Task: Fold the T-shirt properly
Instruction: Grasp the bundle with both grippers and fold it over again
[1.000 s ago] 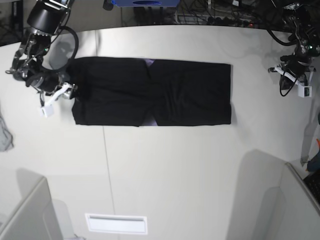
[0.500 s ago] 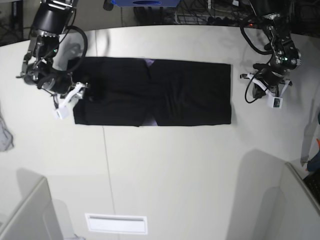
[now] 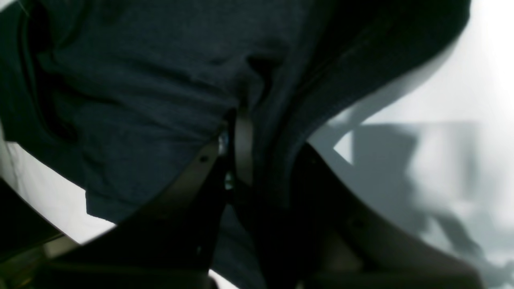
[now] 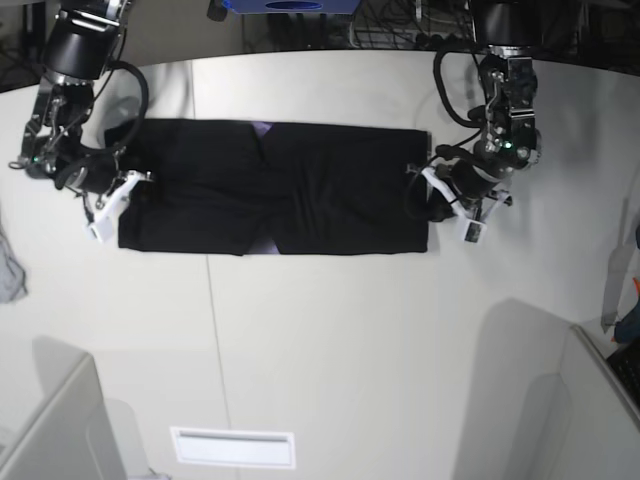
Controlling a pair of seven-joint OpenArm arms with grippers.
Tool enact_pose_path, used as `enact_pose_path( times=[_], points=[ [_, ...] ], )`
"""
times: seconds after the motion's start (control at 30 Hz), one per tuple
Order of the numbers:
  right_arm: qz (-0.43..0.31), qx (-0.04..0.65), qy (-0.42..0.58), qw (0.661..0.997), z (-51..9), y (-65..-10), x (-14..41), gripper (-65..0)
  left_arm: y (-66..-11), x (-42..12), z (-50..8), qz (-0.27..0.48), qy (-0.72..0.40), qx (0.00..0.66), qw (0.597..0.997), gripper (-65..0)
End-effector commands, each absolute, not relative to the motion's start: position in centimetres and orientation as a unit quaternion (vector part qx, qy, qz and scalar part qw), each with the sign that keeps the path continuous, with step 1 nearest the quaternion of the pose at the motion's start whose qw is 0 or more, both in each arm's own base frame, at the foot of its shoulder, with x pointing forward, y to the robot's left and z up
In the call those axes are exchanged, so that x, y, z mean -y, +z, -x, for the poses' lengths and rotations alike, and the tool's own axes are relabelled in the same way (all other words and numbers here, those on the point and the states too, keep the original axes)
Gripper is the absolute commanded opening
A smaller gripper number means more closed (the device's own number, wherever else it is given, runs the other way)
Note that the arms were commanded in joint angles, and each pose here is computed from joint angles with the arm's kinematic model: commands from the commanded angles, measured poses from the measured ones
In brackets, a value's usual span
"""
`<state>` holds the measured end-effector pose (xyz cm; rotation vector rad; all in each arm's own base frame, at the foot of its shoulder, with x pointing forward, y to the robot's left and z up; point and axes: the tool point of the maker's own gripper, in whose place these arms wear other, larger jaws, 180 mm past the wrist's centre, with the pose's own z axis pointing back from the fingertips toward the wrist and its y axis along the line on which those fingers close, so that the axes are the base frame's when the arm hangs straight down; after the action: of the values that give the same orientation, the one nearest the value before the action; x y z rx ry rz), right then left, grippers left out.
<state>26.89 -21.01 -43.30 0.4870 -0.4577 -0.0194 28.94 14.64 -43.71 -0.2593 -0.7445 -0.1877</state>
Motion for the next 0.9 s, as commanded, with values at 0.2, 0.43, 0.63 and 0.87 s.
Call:
enact_pose_path(
  times=[0.2, 0.43, 0.63, 0.87],
  points=[
    [-0.221, 0.282, 0.051, 0.932, -29.7, -37.5, 17.9, -65.0, -44.1, -12.1, -28.9, 0.135, -0.105, 0.341, 0.924, -65.0],
    [-0.266, 0.296, 0.075, 0.914, -29.2, -34.2, 9.3, -65.0, -44.3, -12.5, -28.6, 0.132, -0.102, 0.338, 0.926, -65.0],
    [-0.312, 0.269, 0.060, 0.909, -27.9, -32.7, 3.0, -65.0, -43.6, -14.4, -28.3, 0.109, -0.116, 0.343, 0.926, -65.0],
    [-0.351, 0.231, 0.048, 0.906, -26.4, -32.5, -1.9, -65.0, -42.4, -16.3, -28.3, 0.091, -0.100, 0.360, 0.923, -65.0]
  ],
)
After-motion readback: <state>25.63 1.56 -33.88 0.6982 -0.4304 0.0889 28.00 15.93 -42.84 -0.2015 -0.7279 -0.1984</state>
